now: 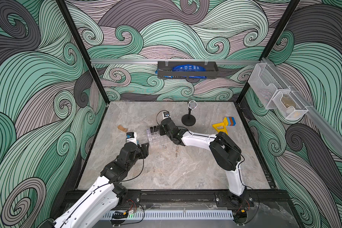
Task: Arrange the lipsticks in the organizer
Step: Place the lipstick in the storage box, then reset both arms
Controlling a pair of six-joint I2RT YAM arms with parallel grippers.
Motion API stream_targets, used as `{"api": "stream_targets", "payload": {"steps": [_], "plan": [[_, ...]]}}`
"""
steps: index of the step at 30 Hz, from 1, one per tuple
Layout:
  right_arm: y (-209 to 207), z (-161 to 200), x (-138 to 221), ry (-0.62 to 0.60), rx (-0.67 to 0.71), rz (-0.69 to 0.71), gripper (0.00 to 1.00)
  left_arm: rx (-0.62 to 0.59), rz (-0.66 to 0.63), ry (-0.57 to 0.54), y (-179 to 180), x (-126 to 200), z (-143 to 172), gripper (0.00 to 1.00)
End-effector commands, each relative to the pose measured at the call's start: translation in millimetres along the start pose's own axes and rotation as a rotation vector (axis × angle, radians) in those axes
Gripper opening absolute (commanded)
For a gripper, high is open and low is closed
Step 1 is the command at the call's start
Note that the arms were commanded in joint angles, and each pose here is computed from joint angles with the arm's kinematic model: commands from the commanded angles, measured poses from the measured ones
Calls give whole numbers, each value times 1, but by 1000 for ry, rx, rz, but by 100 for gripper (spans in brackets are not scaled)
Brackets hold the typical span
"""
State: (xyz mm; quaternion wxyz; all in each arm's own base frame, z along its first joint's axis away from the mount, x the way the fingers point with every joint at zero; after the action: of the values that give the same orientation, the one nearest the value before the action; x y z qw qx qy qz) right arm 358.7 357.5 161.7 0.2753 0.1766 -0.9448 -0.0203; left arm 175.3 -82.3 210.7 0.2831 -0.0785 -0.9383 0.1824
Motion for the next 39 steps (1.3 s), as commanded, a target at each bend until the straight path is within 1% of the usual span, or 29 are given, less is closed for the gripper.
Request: {"api": "stream_targets", "payload": {"steps": [1, 4, 11, 15, 18, 20, 23, 25, 26, 29, 30, 31, 33, 35, 37, 39], "plan": [[6, -10, 8, -3, -11, -19, 31, 13, 17, -15, -1, 1, -3, 62], [8, -21, 17, -15, -35, -45, 34, 13, 21, -20, -2, 2, -5, 61], [8, -47, 44, -45, -87, -93, 39, 12, 26, -38, -3, 7, -10, 61], [-1, -51, 76, -30, -154, -134, 43, -49, 26, -81, -5, 7, -15, 62], [-20, -39, 112, -40, -187, -156, 49, -91, -55, -134, -1, 1, -21, 63], [-35, -30, 135, -82, -142, -172, 58, -133, -119, -158, 1, -2, -26, 63], [-64, -13, 166, -190, -27, -227, 67, -189, -202, -157, 2, -4, -33, 62], [-90, -6, 183, -262, 36, -233, 75, -224, -272, -203, 7, -7, -36, 62], [-101, -3, 194, -307, 61, -219, 79, -245, -306, -242, 10, -9, -37, 62], [-147, 2, 221, -455, 63, -67, 97, -301, -406, -347, 16, -16, -40, 63], [-161, 5, 228, -486, 55, -19, 98, -322, -448, -381, 18, -18, -42, 63], [-177, 7, 233, -503, 48, 53, 99, -358, -489, -415, 19, -19, -46, 64], [-206, 14, 242, -526, 32, 237, 99, -414, -589, -425, 21, -21, -50, 64], [-228, 23, 250, -548, 16, 393, 99, -462, -673, -392, 25, -26, -49, 66], [-244, 35, 252, -564, -4, 486, 97, -507, -696, -349, 28, -33, -44, 69], [-258, 47, 249, -567, -37, 545, 96, -519, -694, -351, 34, -43, -38, 71]]}}
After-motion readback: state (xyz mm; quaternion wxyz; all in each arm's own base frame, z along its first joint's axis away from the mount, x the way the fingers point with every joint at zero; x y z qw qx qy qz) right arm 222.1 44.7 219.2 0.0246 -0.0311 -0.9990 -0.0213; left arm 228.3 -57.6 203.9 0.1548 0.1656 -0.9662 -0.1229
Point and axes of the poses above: each gripper's point midway between its finger pads, its own x axis back along the fingers, its own y axis along the line the jaws close on, z = x × y, the point moved 9 cm from there along x, back along the fingers, and after that the axes turned 1 degree about x, right-handed, at the moved point
